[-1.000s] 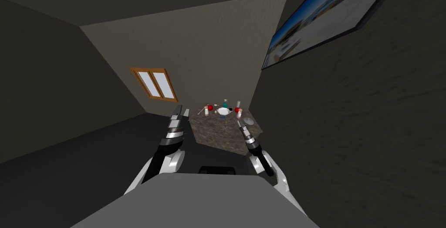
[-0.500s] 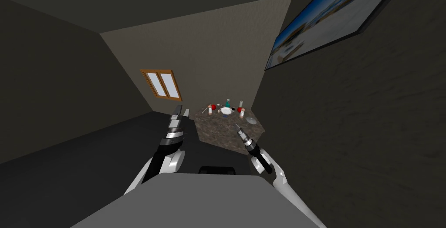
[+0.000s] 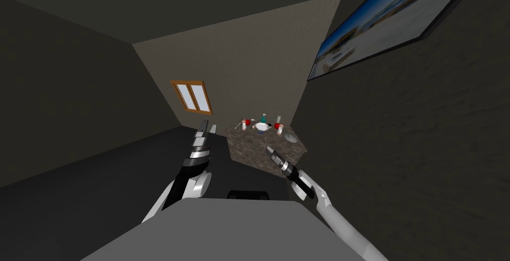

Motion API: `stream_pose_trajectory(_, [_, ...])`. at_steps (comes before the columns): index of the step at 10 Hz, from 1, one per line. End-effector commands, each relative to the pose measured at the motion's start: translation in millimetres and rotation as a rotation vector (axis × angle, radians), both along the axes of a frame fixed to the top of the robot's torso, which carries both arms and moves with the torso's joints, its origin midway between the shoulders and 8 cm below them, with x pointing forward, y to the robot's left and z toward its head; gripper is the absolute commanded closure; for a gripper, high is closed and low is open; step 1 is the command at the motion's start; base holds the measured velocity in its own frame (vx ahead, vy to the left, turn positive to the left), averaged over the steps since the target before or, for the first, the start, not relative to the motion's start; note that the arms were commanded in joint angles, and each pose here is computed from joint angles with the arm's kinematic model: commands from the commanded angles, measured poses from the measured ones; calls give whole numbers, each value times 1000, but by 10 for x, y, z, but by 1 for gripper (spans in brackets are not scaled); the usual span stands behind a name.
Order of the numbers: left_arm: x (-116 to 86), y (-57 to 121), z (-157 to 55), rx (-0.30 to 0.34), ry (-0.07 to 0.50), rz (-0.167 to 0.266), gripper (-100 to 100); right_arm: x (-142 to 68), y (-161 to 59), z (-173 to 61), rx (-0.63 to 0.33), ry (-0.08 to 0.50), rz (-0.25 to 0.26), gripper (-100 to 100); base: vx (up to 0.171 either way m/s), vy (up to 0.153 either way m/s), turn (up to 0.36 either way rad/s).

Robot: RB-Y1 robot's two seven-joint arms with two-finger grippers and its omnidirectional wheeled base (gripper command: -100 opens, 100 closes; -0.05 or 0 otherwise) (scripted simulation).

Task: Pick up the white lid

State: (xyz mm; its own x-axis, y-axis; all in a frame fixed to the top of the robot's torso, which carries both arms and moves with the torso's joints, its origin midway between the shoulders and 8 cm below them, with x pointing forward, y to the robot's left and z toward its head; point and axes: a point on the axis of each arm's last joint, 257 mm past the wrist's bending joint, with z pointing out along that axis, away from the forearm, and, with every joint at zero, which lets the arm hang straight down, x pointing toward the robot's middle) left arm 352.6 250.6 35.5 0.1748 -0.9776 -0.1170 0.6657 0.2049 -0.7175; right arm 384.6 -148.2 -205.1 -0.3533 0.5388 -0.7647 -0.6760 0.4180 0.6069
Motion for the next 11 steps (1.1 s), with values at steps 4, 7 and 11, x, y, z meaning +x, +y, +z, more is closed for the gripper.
stream_pose_trajectory(4, [0, 0, 0, 0, 0, 0, 0, -131, -81, -460, -203, 0, 105, -100, -14, 34, 79])
stream_pose_trajectory(7, [0, 0, 0, 0, 0, 0, 0, -199, -221, -728, -307, 17, 146, -100, -5, 28, 47])
stream_pose_trajectory(11, [0, 0, 0, 0, 0, 0, 0, -264, -466, -1014, -421, 44, 180, -100, -1, 23, 77])
